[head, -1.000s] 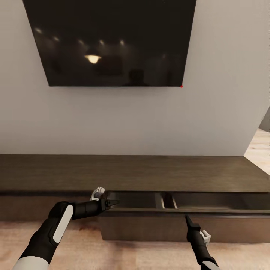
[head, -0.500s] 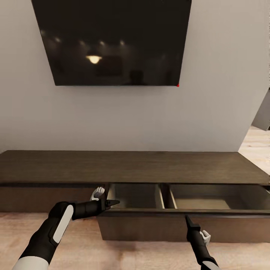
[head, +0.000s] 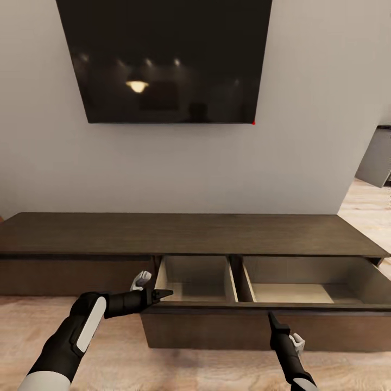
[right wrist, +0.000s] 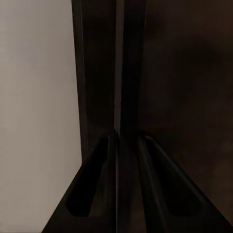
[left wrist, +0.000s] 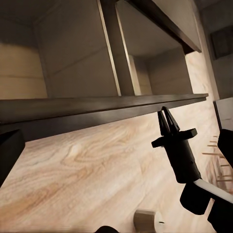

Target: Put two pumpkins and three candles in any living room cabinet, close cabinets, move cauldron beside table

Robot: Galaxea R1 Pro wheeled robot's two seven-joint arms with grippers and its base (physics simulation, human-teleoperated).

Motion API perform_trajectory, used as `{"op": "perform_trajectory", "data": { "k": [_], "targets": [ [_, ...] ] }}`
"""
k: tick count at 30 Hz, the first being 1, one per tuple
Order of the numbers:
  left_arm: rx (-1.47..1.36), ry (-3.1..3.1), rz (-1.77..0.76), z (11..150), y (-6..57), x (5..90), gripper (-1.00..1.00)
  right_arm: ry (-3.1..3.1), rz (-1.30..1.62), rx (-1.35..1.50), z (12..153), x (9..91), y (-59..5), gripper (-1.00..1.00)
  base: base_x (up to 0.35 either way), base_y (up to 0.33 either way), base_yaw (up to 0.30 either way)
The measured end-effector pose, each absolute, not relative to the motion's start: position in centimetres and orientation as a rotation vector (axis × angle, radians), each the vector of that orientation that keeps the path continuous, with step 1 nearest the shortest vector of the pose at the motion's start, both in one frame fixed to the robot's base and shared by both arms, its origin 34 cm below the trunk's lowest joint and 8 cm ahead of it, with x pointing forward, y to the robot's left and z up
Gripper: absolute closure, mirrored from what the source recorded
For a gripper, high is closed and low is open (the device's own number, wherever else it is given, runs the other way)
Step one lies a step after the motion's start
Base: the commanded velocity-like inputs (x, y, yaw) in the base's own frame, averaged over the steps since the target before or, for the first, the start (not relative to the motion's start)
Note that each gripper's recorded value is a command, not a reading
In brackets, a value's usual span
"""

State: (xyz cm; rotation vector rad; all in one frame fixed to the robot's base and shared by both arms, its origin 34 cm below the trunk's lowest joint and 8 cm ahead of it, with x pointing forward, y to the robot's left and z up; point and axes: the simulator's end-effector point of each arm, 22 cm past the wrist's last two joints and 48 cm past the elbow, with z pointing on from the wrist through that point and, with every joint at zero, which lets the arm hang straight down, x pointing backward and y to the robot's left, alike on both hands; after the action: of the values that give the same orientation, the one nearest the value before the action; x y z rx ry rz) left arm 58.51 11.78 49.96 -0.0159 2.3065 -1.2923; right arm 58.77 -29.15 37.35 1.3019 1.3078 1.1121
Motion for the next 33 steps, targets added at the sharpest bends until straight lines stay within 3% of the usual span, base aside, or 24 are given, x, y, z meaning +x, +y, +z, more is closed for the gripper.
{"op": "perform_trajectory", "data": {
  "k": [8, 33],
  "targets": [
    [-0.016, 2.306, -1.294, 50.0, 11.7, 58.5, -1.0, 1.309, 1.112, 1.301, 37.4, 58.8, -29.1, 1.0, -0.169, 0.0, 0.0],
    [-0.016, 2.306, -1.292, 50.0, 11.8, 58.5, -1.0, 1.324, 1.1, 1.321, 37.4, 59.8, -29.2, 1.0, -0.033, 0.0, 0.0]
  ]
}}
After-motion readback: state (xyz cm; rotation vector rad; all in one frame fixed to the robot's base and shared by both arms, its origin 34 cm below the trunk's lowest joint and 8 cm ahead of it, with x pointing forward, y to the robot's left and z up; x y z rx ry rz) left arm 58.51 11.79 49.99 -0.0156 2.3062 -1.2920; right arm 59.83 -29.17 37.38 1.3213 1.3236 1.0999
